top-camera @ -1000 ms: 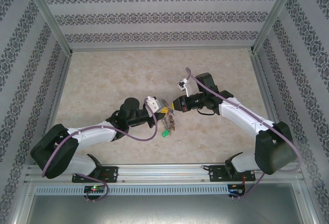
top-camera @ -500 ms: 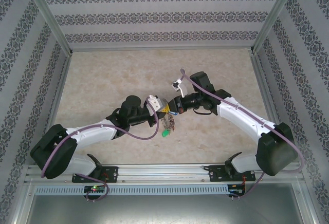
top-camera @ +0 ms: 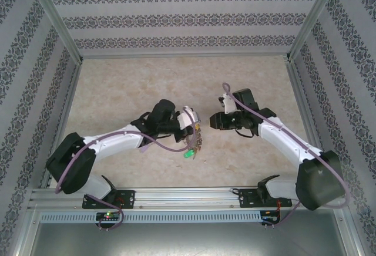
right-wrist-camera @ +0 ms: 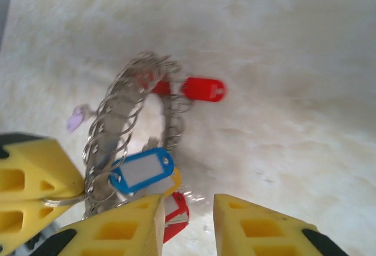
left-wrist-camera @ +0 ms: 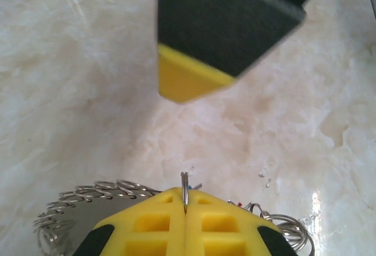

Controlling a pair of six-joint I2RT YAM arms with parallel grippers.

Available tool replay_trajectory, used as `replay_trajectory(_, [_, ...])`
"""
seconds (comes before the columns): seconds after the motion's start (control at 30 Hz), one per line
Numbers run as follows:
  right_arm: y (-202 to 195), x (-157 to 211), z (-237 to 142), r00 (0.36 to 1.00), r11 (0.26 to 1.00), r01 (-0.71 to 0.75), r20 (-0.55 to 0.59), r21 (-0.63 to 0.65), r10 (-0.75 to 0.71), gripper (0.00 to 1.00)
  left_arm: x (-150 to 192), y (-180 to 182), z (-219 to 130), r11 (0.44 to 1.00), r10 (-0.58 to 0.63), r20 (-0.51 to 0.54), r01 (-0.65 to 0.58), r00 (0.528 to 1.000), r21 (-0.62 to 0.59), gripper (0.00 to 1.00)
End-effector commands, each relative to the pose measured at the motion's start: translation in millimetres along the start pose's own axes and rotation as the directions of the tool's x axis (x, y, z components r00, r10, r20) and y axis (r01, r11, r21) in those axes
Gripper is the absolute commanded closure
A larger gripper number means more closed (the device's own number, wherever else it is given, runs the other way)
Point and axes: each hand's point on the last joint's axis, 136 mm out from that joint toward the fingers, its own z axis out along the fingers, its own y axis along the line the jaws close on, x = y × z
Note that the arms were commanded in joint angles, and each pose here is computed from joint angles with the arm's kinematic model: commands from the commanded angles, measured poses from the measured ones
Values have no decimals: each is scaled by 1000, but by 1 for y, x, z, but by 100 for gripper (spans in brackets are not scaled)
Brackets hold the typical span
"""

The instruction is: Put the keys on the keyring

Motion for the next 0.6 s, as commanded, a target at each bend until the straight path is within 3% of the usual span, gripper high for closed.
replay_trajectory(0.0, [-44,-12,-22,983,978,-140,140,155,118,68,17,-30,15,986,67,-129,-46,989,159,100])
replay_trajectory(0.2, [-79,-9,-47,943,944,-267,253,195,214,62,42,-57,53,946,175,-333,-65,927,317,100])
replay_trajectory(0.4, [-88,1,-50,933,935,-300,260,190,247,59,44,-69,72,929,226,-364,-88,904,358,99])
replay_trajectory(0.43, [-89,2,-48,933,935,-303,258,187,251,59,40,-68,73,936,221,-353,-96,909,339,91])
replay_trajectory(0.47, [-89,3,-47,933,935,-305,254,182,256,58,35,-68,72,941,207,-328,-96,922,325,78])
replay_trajectory(0.57, [-84,5,-41,936,942,-305,225,141,270,58,12,-69,61,947,160,-217,-88,963,308,71])
